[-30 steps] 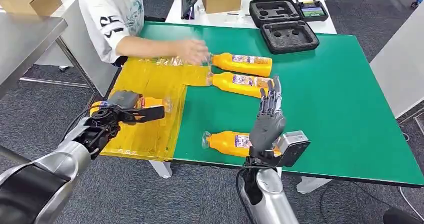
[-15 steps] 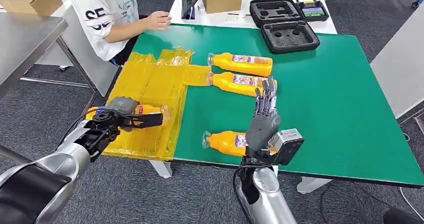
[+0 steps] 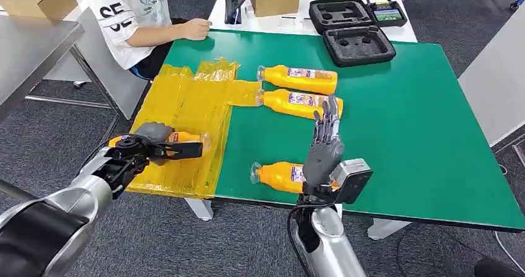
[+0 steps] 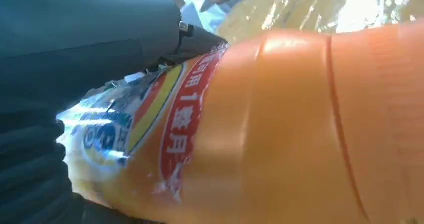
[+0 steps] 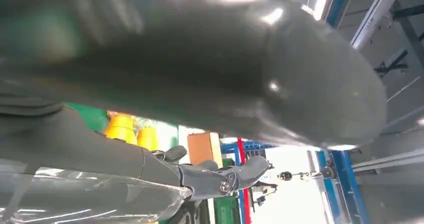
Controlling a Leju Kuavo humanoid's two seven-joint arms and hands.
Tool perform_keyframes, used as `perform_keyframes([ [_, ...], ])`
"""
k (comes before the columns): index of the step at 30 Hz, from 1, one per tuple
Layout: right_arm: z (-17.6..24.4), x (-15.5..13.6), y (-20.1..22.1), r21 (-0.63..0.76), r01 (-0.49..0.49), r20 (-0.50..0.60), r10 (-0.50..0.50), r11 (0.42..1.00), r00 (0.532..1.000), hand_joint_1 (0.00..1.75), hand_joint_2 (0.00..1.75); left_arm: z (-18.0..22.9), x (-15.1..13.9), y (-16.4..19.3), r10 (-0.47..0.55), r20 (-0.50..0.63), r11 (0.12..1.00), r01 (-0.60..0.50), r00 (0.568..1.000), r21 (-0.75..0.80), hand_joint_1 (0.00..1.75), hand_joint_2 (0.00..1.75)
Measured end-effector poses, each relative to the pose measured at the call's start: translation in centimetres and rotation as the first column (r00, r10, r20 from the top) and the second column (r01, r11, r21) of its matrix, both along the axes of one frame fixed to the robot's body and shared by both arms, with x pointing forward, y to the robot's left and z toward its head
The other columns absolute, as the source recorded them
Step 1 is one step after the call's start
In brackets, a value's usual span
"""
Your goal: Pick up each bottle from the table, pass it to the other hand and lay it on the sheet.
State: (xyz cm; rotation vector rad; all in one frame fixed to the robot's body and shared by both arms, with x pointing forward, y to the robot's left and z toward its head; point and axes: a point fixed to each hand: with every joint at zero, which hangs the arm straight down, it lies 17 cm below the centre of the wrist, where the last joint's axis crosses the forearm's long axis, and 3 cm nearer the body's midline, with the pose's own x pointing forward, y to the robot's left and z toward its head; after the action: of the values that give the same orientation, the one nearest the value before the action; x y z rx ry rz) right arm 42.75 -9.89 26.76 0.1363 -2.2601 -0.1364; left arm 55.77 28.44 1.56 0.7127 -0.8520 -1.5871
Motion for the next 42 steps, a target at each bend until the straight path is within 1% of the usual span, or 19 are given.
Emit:
perform_keyframes([
  [1, -0.1, 0.0, 0.0, -0.001, -0.001, -0.003, 0.001, 1.0, 1.0, 0.0, 0.0, -0.2, -0.2, -0.1, -0.004, -0.012, 1.0, 0.004, 1.0, -0.006, 0.0, 1.75],
  [11, -1.1, 0.5, 0.3, -0.009, -0.005, -0.029, 0.005, 1.0, 1.0, 0.0, 0.0, -0.6, -0.6, -0.1, -0.01, -0.033, 1.0, 0.009, 0.999, -0.029, 0.0, 1.75],
  [12, -1.1, 0.6, 0.3, -0.009, -0.003, -0.032, 0.003, 1.0, 0.999, 0.0, 0.0, -0.6, -0.6, -0.2, -0.012, -0.036, 0.999, 0.01, 0.999, -0.032, 0.0, 0.0],
  [19, -1.3, 1.7, 0.3, -0.007, 0.003, -0.048, -0.004, 1.0, 0.999, 0.0, 0.0, -0.9, -1.0, -0.6, -0.026, -0.058, 0.998, 0.023, 0.998, -0.063, 0.0, 0.0],
  [25, -2.1, 2.1, 0.5, -0.013, 0.0, -0.069, -0.001, 1.0, 0.998, 0.0, 0.0, -1.6, -2.1, -1.8, -0.04, -0.113, 0.986, 0.02, 0.993, -0.166, 0.0, 0.0],
  [42, -3.2, 2.3, 1.0, -0.025, -0.017, -0.097, 0.015, 1.0, 0.995, 0.0, 0.0, -1.8, -2.3, -1.7, -0.01, -0.119, 0.973, -0.018, 0.993, -0.231, 0.0, 0.0],
])
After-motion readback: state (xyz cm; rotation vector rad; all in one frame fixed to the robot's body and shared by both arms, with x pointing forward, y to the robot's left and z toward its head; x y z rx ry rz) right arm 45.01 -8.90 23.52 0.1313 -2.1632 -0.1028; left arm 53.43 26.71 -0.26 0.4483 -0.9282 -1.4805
